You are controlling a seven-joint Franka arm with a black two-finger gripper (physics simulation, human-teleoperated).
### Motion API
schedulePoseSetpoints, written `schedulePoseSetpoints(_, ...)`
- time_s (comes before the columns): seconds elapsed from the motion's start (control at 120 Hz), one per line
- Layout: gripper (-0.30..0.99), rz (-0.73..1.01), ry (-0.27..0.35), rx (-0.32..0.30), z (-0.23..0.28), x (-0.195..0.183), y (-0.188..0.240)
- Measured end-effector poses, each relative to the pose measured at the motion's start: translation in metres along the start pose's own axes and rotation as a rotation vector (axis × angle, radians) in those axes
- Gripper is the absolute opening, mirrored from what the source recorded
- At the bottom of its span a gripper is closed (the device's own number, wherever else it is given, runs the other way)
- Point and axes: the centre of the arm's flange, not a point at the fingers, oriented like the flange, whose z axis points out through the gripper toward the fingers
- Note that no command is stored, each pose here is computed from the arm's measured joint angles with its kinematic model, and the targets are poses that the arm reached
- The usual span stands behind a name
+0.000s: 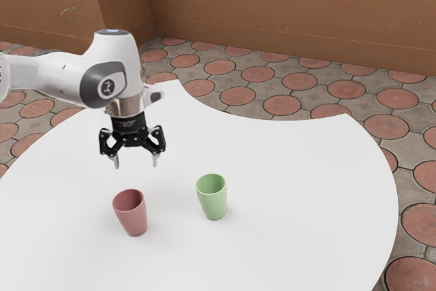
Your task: Place the left cup onto the right cup
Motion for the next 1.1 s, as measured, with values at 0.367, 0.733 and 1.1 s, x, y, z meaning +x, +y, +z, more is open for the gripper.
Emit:
schedulePoseSetpoints(0.367,0.69,-0.009,-0.026,-0.005,0.022,-0.018,0.022)
schedulePoseSetpoints(0.733,0.69,-0.091,-0.032,-0.023,0.037,-0.010,0.015)
schedulePoseSetpoints(1.1,0.69,-0.139,-0.030,-0.029,0.046,0.001,0.009)
